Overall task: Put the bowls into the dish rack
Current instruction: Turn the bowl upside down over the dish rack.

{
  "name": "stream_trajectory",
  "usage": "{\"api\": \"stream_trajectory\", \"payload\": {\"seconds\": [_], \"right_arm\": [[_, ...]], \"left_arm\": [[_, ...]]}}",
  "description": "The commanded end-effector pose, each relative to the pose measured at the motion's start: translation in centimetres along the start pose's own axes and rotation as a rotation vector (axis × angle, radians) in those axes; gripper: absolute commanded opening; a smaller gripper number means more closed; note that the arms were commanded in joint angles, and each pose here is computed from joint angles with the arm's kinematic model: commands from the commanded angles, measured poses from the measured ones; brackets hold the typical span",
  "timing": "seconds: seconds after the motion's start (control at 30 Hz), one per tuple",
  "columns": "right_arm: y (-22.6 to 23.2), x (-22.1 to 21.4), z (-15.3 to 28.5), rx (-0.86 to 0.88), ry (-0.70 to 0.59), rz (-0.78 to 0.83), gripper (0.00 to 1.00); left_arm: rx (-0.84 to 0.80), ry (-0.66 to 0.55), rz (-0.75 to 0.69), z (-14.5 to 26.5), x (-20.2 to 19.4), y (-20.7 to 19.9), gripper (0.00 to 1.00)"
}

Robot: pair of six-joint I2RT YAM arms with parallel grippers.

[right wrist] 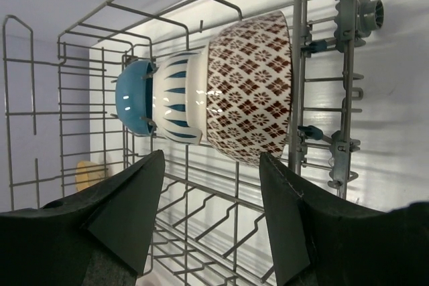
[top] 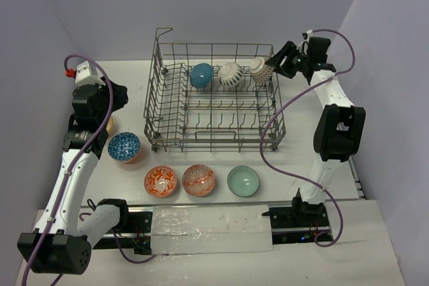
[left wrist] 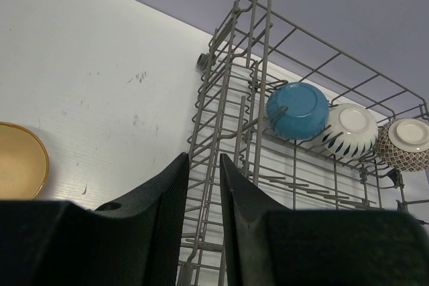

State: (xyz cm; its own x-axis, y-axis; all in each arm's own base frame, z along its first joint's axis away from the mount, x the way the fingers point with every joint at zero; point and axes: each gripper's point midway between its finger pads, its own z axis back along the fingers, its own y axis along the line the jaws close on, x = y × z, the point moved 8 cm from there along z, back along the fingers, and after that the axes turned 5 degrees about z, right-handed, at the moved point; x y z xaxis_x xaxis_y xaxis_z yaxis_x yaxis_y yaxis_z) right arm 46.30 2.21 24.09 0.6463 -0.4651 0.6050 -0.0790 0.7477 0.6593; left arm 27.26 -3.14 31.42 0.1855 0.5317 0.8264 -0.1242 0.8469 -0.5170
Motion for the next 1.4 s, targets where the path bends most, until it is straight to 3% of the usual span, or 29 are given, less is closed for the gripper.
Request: {"api": "stream_trajectory", "payload": {"seconds": [0.0,0.53,1.07,1.37], "right_arm": [[3.3,2.3,2.1,0.03,-0.066,0.086,0.66],[3.6,2.4,1.2,0.02,-0.044,0.103,0.66],[4.0,0.0,-4.5,-0.042,0.05,0.154,0.67],[3.3,-0.7,-5.4,-0.054,0.082,0.161,0.67]], "left_arm": [[-0.034,-0.022,-0.008,0.3,1.1,-0.9,0.31],[-0.037,-0.02,-0.007,0.3,1.1,-1.0,0.31],[-0.035,-0.011,-0.007,0.2,1.0,-0.9,0.31],[-0.037,-0.006,-0.006,0.1,0.9,-1.0,0.31]]}}
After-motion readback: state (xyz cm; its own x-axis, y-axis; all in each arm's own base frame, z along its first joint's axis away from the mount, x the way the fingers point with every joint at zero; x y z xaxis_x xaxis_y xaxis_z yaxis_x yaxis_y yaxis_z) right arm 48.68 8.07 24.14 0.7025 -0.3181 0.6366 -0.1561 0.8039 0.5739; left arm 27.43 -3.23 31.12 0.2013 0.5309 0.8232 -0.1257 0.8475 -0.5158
